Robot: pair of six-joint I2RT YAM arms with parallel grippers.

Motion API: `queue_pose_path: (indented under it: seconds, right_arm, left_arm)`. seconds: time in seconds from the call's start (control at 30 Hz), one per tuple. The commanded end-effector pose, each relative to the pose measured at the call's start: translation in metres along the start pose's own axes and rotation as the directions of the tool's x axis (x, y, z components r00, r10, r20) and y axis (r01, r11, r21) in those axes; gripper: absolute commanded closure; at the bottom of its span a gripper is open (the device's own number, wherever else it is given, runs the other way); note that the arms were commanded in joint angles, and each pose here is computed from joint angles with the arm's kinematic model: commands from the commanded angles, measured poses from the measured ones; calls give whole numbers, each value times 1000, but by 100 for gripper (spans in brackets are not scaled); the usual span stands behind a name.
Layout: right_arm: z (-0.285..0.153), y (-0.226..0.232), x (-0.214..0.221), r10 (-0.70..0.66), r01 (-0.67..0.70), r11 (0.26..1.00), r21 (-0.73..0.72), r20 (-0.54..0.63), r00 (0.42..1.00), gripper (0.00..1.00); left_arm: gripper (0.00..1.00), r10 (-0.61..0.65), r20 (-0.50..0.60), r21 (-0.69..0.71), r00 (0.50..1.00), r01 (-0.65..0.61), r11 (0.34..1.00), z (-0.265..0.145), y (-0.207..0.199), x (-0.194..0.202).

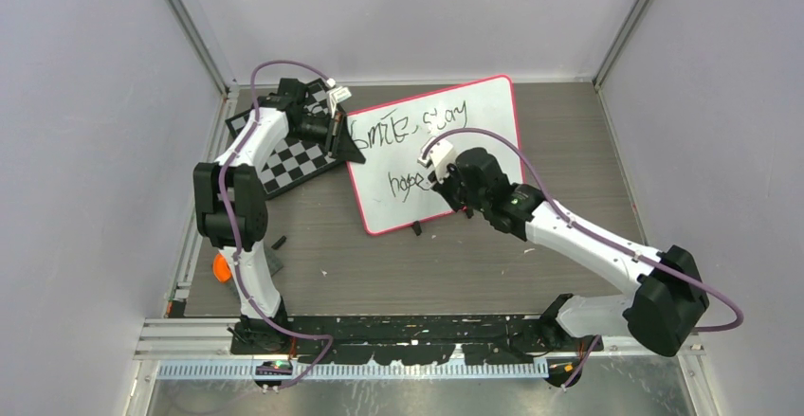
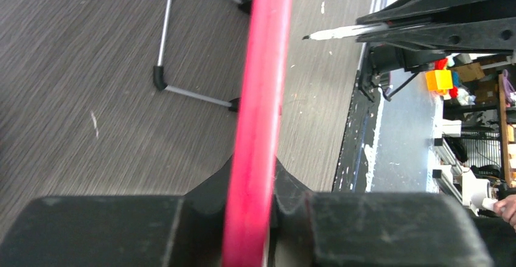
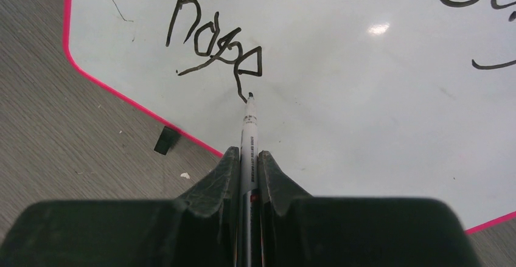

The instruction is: Write a sentence on the whiteboard

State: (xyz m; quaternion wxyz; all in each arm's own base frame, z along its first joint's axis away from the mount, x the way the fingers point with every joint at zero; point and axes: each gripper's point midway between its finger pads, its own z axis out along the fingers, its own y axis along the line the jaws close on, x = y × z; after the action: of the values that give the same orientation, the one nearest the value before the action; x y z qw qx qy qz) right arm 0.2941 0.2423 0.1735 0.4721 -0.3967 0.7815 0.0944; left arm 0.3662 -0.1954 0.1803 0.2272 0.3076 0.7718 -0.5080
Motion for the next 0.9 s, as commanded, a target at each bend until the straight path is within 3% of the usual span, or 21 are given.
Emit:
queue_pose_path:
  seconds: [0.0,0.17,0.37,0.87]
  right_arm:
    - [-12,-5,-23,34,-36,999,16,100,994,100]
    - [-19,-8,-23,41,-45,999,29,117,992,100]
    - [-28,-10,-24,52,-58,997,41,137,989,100]
    - [-41,-19,-19,102,-118,989,88,165,981,100]
  left_arm:
    - [80,20,-28,-77,999,-22,997,-7,2,1]
    - [66,19,-27,-86,999,-22,996,-7,0,2]
    - [57,16,-21,-95,1000,-18,995,-9,-3,5]
    - [44,-12,30,-113,999,15,994,-7,-3,10]
